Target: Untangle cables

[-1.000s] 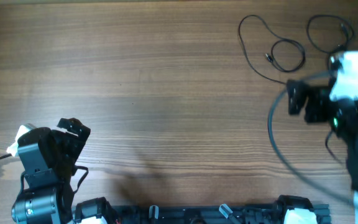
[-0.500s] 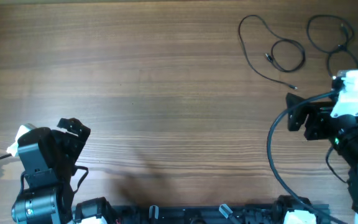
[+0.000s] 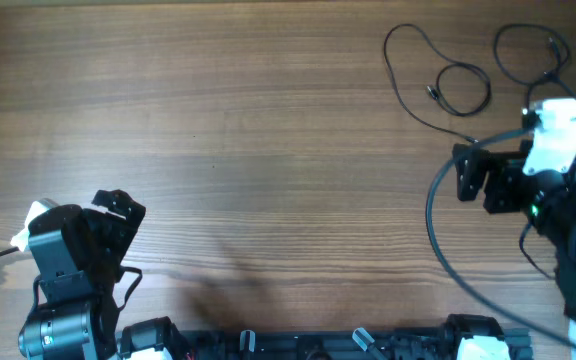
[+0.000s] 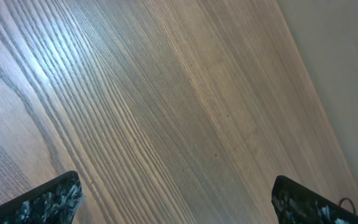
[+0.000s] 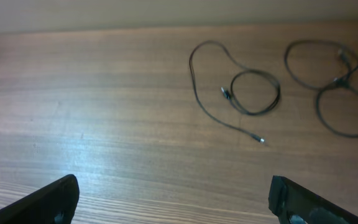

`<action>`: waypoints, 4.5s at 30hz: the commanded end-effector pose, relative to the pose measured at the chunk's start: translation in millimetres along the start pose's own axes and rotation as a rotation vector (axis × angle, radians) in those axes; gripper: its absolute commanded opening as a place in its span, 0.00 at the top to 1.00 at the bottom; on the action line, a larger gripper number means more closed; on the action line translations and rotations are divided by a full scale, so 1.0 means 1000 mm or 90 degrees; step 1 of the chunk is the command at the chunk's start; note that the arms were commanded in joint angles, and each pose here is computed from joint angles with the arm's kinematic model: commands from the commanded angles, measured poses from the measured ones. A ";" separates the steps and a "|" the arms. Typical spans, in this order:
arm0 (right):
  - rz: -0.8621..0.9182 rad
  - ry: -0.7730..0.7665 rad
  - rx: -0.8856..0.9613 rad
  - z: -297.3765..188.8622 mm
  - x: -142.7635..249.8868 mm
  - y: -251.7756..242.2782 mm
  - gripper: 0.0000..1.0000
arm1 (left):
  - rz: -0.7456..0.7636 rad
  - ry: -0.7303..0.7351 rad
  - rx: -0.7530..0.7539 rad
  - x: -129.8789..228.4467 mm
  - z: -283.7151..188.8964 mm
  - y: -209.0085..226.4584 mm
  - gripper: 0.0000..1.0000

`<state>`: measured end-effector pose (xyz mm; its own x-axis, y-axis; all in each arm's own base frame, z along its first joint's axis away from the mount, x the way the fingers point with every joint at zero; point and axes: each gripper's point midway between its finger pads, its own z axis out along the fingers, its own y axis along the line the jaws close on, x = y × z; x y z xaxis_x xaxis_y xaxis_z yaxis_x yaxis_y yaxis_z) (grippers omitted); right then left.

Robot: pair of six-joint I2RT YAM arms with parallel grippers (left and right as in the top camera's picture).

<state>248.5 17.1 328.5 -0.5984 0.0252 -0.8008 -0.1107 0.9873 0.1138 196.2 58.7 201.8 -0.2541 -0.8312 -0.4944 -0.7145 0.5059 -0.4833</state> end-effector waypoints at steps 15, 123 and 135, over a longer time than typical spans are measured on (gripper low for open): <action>-0.103 -0.536 -0.048 -0.013 0.024 0.024 0.00 | -0.005 -0.004 0.002 -0.002 -0.001 0.000 0.00; -0.028 -0.410 0.095 0.084 0.123 -0.043 0.00 | 0.353 -0.255 0.423 0.061 0.050 -0.042 0.00; -0.028 -0.410 0.095 0.084 0.123 -0.043 0.00 | 0.512 -0.296 0.453 0.075 0.045 -0.053 0.00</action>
<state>247.4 -8.6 172.0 -0.0132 0.0401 -0.9991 0.0173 0.9991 0.0399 243.8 -15.0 162.3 -0.0982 -0.1863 -0.9776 0.0752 0.9781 -0.1940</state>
